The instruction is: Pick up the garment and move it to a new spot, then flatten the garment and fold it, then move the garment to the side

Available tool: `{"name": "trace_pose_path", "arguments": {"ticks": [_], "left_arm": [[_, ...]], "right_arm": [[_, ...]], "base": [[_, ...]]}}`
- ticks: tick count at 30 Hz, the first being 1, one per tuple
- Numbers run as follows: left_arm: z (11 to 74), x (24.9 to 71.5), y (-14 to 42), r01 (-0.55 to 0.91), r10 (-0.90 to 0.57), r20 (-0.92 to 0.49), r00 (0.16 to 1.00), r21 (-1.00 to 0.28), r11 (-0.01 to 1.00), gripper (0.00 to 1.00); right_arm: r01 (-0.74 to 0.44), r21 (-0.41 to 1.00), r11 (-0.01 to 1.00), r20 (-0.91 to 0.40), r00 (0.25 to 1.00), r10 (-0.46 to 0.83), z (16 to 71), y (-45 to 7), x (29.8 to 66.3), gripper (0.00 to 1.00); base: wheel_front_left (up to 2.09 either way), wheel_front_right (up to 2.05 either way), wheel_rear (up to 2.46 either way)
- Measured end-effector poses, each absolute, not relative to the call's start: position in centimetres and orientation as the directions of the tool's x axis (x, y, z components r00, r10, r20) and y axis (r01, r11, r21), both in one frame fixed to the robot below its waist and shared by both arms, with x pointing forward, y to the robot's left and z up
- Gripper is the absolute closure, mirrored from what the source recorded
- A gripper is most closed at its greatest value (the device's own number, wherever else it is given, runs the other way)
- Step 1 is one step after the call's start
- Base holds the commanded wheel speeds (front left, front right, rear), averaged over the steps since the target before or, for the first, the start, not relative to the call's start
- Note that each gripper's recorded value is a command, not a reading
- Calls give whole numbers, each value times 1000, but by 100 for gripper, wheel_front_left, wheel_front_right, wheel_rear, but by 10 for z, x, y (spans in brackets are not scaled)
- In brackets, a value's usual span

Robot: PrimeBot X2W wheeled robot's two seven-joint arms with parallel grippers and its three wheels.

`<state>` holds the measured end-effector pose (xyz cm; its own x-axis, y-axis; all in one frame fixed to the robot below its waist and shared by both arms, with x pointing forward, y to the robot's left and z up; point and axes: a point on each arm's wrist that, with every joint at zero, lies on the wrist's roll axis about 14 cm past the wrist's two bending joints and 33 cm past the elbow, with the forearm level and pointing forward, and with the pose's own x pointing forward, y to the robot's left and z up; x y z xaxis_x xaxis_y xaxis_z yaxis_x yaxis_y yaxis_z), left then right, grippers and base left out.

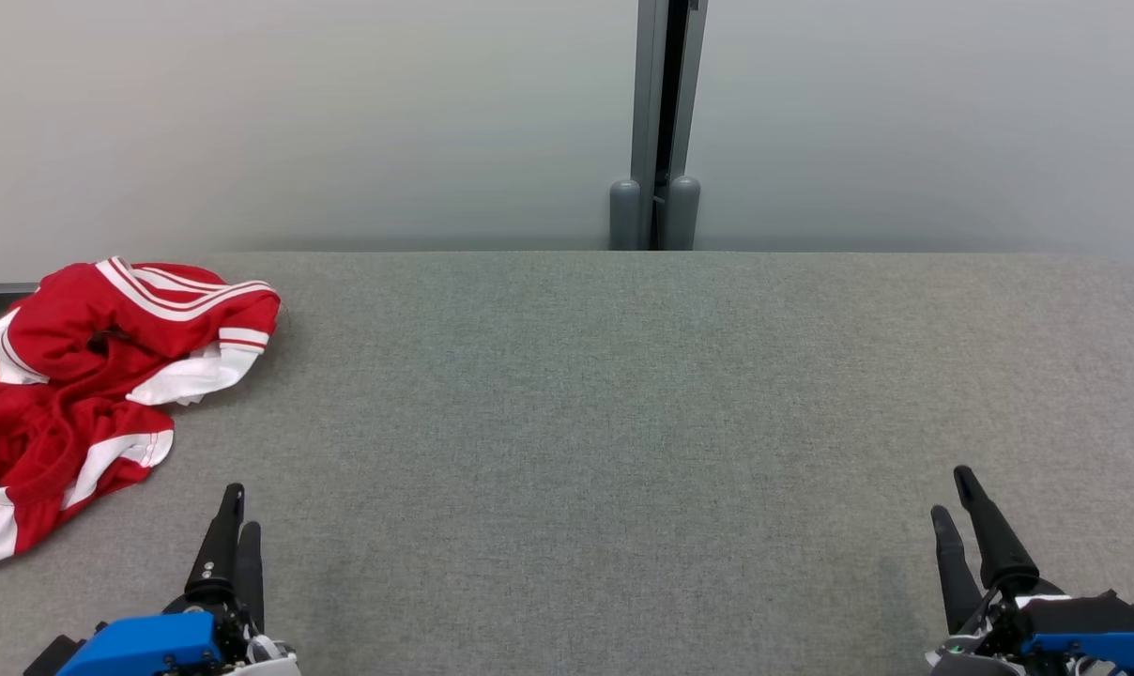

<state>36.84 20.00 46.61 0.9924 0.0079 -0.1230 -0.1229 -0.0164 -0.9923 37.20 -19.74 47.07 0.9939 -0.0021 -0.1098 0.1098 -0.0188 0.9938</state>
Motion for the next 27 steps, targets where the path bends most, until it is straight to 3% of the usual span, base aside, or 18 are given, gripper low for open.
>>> {"name": "trace_pose_path", "arguments": {"ticks": [14, 19, 27], "left_arm": [[472, 370, 185, -104, 0, -105, 995, -993, 52, 0], [477, 371, 181, -88, -7, -90, 996, -988, 127, 0], [486, 374, 171, -63, -26, -73, 997, -954, 292, 0]], "right_arm": [[126, 991, 48, -123, 991, -59, 467, -205, 367, 0], [122, 988, 99, -114, 990, -77, 469, -208, 368, 0], [99, 958, 268, -76, 993, -95, 481, -212, 370, 0]], "base": [[0, 0, 0], [0, 0, 0], [0, 0, 0]]}}
